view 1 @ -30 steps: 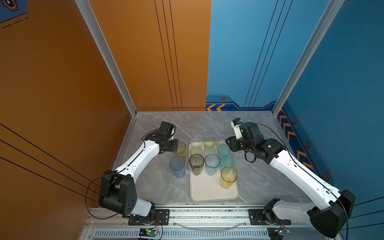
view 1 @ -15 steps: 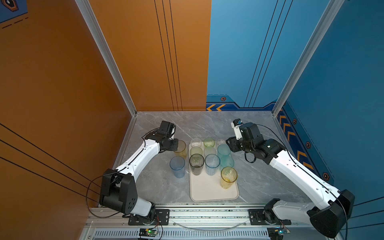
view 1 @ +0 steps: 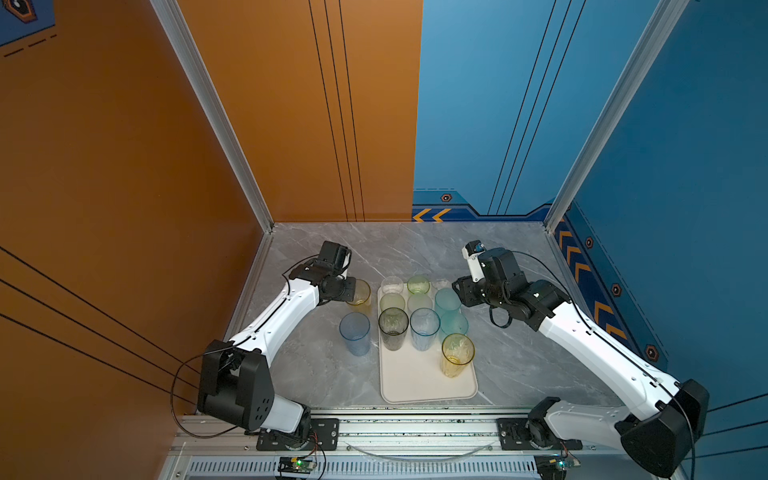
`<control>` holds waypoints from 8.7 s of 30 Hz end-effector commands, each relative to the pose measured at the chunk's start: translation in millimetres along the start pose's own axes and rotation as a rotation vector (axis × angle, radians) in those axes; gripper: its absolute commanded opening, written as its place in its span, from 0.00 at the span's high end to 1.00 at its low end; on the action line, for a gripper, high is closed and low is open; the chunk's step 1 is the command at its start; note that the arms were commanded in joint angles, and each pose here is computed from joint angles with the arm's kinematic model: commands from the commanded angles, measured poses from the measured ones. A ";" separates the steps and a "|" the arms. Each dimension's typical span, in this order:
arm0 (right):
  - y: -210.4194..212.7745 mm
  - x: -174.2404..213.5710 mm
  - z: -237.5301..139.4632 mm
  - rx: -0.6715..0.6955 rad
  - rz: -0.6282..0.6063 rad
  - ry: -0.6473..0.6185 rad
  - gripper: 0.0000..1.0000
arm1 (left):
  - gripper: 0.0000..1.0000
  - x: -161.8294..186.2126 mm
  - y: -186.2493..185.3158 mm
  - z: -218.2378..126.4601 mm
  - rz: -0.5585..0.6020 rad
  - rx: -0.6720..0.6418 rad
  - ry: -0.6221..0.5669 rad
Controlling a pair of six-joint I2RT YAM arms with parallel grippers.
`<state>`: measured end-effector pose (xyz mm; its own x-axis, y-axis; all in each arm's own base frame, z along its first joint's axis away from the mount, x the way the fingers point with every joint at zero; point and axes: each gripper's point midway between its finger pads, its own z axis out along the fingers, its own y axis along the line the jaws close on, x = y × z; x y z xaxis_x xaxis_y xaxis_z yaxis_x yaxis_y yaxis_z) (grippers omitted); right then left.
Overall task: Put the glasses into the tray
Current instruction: 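Lift the yellow cup with the left gripper and carry it over the tray, then lower the yellow cup onto the tray beside the first yellow cup, then open the left gripper to release the yellow cup on the tray, then raise the left gripper and move it back to the pale blue cup, then lower the left gripper onto the pale blue cup's rim and close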
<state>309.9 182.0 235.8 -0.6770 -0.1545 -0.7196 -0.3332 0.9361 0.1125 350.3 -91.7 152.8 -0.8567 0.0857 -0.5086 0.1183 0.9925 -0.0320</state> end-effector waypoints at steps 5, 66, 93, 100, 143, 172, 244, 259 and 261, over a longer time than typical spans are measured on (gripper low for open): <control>-2.2 0.7 -4.0 -0.006 0.026 -0.021 0.50 | 0.96 -31.2 5.5 -50.0 0.018 -0.030 -0.161; 1.1 -39.0 -35.3 -0.076 0.130 -0.188 0.51 | 0.95 95.5 -226.7 -123.0 0.751 0.411 0.152; -0.8 -32.9 -22.7 -0.059 0.127 -0.156 0.51 | 0.96 115.9 -234.8 -64.0 0.742 0.368 0.208; -1.0 -32.8 -22.4 -0.059 0.124 -0.154 0.51 | 0.96 117.7 -235.4 -59.2 0.747 0.363 0.216; -1.3 -33.4 -24.4 -0.064 0.127 -0.149 0.51 | 0.81 123.0 -232.7 -55.8 0.727 0.360 0.219; 0.3 -28.6 -20.7 -0.065 0.122 -0.131 0.51 | 0.81 93.7 -225.3 -83.3 0.681 0.377 0.053; 29.4 -5.5 11.7 -0.169 0.048 -0.020 0.51 | 0.82 91.9 -16.3 -79.2 -0.090 0.102 0.084; 34.2 0.2 19.7 -0.194 0.022 0.002 0.51 | 0.76 97.3 -13.0 -65.9 -0.097 0.065 0.136; 34.2 0.7 19.5 -0.194 0.022 0.003 0.51 | 0.77 98.2 -13.2 -64.0 -0.096 0.063 0.145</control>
<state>313.3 215.8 228.7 -0.6980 -0.1104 -0.7075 -0.4079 0.8733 0.2662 235.9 -96.6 164.1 -0.9170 0.0092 -0.3987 0.0797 0.9838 -0.1605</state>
